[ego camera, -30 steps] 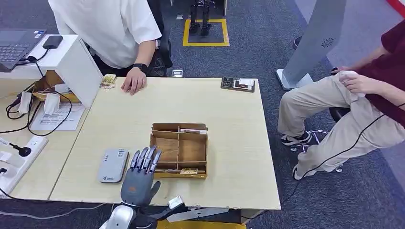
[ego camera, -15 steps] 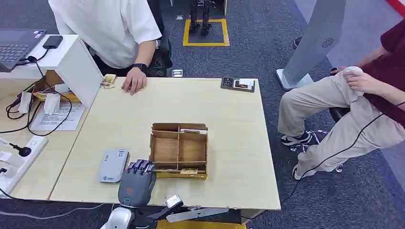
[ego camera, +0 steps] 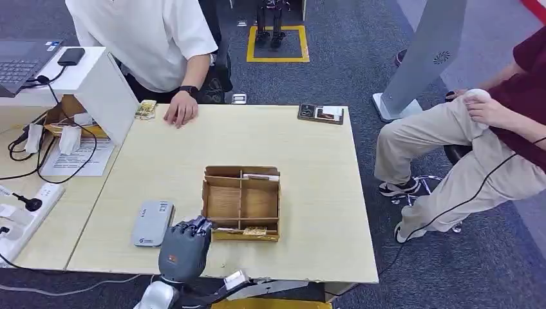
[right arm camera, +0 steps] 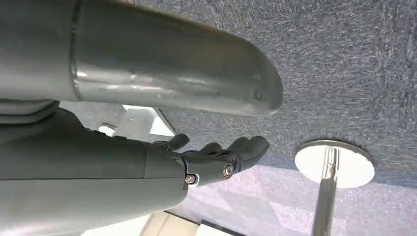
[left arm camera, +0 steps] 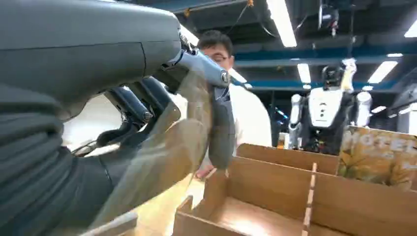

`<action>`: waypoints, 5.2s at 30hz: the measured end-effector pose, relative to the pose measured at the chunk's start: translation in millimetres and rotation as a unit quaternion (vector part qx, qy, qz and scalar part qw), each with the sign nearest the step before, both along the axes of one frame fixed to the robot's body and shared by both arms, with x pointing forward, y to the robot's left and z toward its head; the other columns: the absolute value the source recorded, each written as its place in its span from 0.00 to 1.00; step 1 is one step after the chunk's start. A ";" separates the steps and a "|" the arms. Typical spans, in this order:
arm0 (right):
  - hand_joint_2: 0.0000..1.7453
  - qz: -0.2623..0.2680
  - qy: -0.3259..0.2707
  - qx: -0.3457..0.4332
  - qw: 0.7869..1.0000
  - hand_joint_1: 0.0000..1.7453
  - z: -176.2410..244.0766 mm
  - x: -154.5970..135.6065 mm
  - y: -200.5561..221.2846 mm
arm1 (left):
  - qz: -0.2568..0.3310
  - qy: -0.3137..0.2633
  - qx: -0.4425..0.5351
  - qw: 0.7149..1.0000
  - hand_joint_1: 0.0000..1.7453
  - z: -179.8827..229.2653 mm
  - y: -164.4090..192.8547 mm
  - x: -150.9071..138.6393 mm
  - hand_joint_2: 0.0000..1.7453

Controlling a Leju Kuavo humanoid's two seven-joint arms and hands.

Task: Pass the card to the sensor for recognition and then transmit it.

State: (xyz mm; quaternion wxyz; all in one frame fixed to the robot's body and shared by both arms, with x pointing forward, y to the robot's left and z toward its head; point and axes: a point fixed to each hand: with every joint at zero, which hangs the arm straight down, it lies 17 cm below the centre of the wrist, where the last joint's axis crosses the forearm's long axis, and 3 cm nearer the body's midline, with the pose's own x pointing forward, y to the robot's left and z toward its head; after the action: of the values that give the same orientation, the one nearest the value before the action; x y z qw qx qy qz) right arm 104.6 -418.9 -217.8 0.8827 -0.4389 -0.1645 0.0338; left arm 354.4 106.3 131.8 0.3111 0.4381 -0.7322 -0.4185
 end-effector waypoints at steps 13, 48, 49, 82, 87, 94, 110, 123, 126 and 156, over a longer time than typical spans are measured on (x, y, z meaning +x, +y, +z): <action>0.00 0.005 -0.001 -0.002 1.000 0.00 0.8 2.1 -0.5 | -0.051 -0.028 -0.064 0.996 1.00 33.2 -6.2 -9.3 1.00; 0.00 0.015 0.000 -0.008 1.000 0.00 3.6 6.2 5.6 | -0.052 -0.148 -0.084 0.984 0.00 102.2 22.5 -18.2 1.00; 0.00 0.016 -0.001 -0.008 1.000 0.00 3.7 7.0 5.5 | -0.053 -0.150 -0.080 0.984 0.00 103.6 22.1 -18.7 1.00; 0.00 0.052 -0.006 0.000 0.999 0.00 4.5 39.3 17.2 | -0.067 -0.121 -0.102 0.985 0.00 119.2 -40.1 42.5 1.00; 0.00 0.063 -0.007 0.000 0.998 0.00 5.4 47.9 19.2 | -0.081 -0.094 -0.101 0.987 0.00 110.5 -63.8 57.2 1.00; 0.00 0.080 -0.007 0.000 0.997 0.00 6.0 55.0 23.6 | -0.110 -0.070 -0.061 0.989 0.00 87.9 -93.8 60.2 1.00; 0.00 0.095 -0.009 0.002 0.995 0.00 6.1 64.1 27.7 | -0.143 -0.049 0.005 0.989 0.00 54.7 -122.8 57.5 1.00; 0.00 0.095 -0.011 0.005 0.995 0.00 6.0 66.0 28.6 | -0.114 -0.031 0.025 0.993 0.00 38.2 -118.2 66.0 1.00; 0.00 0.089 -0.011 0.006 0.996 0.00 5.6 64.4 28.0 | -0.086 -0.027 0.032 0.995 0.00 34.6 -111.0 72.6 1.00; 0.00 0.084 -0.008 0.008 0.996 0.00 4.0 59.7 27.4 | -0.065 0.008 0.071 0.995 1.00 -1.2 -98.2 86.5 1.00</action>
State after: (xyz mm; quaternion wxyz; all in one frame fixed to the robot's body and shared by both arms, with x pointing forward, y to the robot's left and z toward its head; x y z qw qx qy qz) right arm 164.3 -391.5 -213.8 0.8788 -0.4167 -0.2083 0.1034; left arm 440.9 8.1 130.6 0.2572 0.4072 -0.7251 -0.4922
